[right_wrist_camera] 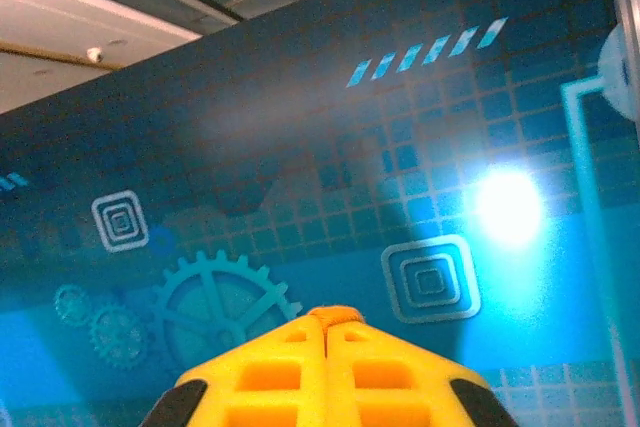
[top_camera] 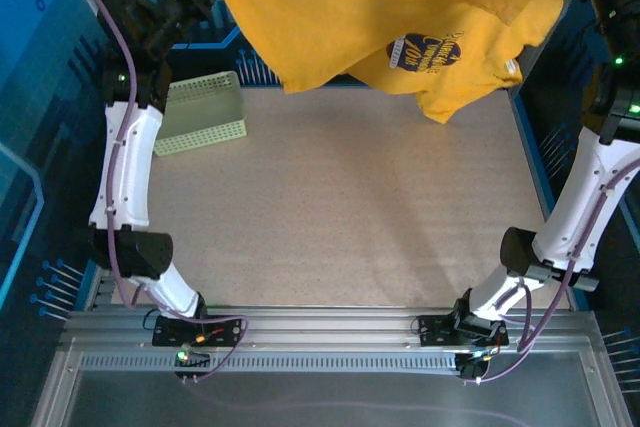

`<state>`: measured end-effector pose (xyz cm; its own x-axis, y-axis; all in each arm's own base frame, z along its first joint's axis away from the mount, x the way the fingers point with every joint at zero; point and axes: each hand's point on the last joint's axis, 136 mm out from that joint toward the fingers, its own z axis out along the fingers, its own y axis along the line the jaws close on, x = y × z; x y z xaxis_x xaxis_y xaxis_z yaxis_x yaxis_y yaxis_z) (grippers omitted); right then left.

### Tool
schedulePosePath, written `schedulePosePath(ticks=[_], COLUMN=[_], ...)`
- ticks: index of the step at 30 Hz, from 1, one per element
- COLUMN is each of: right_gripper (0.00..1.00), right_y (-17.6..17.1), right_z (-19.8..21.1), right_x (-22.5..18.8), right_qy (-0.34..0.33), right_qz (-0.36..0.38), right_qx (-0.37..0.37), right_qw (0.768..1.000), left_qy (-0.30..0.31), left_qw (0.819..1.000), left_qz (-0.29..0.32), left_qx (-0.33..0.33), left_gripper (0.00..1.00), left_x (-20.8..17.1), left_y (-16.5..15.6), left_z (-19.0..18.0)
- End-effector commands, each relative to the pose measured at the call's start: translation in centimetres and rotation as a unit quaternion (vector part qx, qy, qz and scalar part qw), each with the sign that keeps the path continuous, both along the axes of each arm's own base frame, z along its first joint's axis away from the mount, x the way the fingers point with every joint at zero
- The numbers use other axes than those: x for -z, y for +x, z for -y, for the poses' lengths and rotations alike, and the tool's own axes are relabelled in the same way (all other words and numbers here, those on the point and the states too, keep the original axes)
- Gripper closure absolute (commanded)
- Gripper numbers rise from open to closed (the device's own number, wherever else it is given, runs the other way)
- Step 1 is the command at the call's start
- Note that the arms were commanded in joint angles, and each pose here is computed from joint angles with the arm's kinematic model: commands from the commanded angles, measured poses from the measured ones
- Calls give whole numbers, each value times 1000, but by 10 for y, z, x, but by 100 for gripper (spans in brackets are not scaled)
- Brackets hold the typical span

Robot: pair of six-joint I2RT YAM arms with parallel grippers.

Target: Fold the inside-out t-shirt

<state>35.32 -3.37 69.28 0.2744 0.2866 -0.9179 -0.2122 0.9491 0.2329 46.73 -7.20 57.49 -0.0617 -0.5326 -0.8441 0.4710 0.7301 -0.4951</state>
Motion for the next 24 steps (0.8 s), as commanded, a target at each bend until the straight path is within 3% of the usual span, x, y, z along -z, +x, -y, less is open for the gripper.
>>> schedulePosePath(ticks=[1,4,9,14,20,24], right_gripper=[100,100,100,100,100,100], right_y=[6,6,-27,-73,-124,-161], right_z=[-16,-33,-39,-37,-43,-36], right_x=[33,93,206,332,446,483], right_qy=[-26,-25,30,89,103,134], right_qz=[-42,-109,-216,-376,-525,-574], right_qx=[-44,-67,-52,-16,-6,38], right_qw=[998,991,974,922,845,807], left_qy=[29,34,24,-3,-25,-52], left_qw=[999,999,996,985,942,910], left_qz=[40,15,-55,-157,-333,-407], left_qx=[19,34,62,68,-14,-54], left_gripper=[100,100,100,100,100,100], left_x=[6,45,122,224,358,412], left_y=[-25,-41,-81,-137,-207,-248], left_z=[4,9,21,32,6,-7])
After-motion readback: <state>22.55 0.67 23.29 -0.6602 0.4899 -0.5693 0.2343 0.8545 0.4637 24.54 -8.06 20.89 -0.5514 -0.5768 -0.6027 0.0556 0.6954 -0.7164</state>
